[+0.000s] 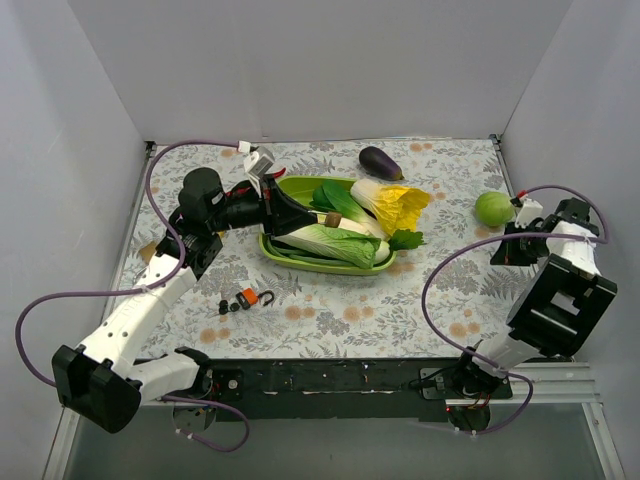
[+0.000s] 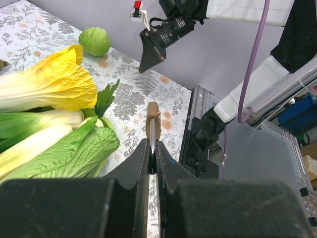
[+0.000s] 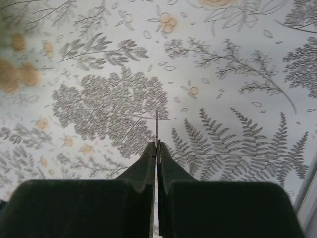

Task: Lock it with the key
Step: Place the key at the center of the board.

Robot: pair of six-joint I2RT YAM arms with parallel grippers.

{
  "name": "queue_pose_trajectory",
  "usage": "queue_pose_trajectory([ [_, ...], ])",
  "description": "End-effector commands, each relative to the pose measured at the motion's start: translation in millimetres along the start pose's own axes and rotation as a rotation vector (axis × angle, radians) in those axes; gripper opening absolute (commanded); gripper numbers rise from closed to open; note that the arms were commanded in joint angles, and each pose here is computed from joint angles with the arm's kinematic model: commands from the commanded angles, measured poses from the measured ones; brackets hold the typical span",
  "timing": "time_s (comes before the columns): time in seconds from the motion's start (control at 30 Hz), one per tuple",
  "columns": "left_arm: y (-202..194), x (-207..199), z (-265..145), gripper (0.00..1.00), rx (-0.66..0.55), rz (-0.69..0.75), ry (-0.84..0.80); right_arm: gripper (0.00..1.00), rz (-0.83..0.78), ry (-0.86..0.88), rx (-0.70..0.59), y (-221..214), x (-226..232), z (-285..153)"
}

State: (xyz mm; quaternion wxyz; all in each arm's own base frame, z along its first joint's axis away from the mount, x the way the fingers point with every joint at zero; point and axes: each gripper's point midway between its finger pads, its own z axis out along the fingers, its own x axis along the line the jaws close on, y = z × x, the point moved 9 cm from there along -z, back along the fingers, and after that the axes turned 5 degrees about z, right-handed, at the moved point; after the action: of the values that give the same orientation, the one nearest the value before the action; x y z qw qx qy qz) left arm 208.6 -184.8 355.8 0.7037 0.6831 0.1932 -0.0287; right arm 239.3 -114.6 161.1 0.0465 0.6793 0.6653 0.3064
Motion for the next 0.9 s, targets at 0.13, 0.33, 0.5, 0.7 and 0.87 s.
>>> queue_pose_trajectory([
  [0.13,-2.0,-1.0,-3.8,0.00,-0.026,0.019,0.022,0.01,0.016,-0.190,-0.065,15.5,-41.8,30.0],
  [0.33,-6.5,-1.4,-4.7,0.00,-0.019,0.014,0.021,0.01,-0.008,-0.225,-0.059,21.9,-54.5,36.8],
  [0.5,-8.6,-1.0,-5.1,0.00,-0.009,0.003,0.020,0.01,-0.022,-0.186,-0.047,16.9,-51.2,39.9],
  [0.7,-8.1,-0.1,-4.0,0.00,0.002,-0.006,0.017,0.01,-0.018,-0.138,-0.050,14.3,-38.0,46.8],
  [0.87,-7.6,-0.5,-5.0,0.00,0.023,-0.015,0.028,0.01,-0.037,-0.126,-0.042,14.4,-31.0,55.2],
])
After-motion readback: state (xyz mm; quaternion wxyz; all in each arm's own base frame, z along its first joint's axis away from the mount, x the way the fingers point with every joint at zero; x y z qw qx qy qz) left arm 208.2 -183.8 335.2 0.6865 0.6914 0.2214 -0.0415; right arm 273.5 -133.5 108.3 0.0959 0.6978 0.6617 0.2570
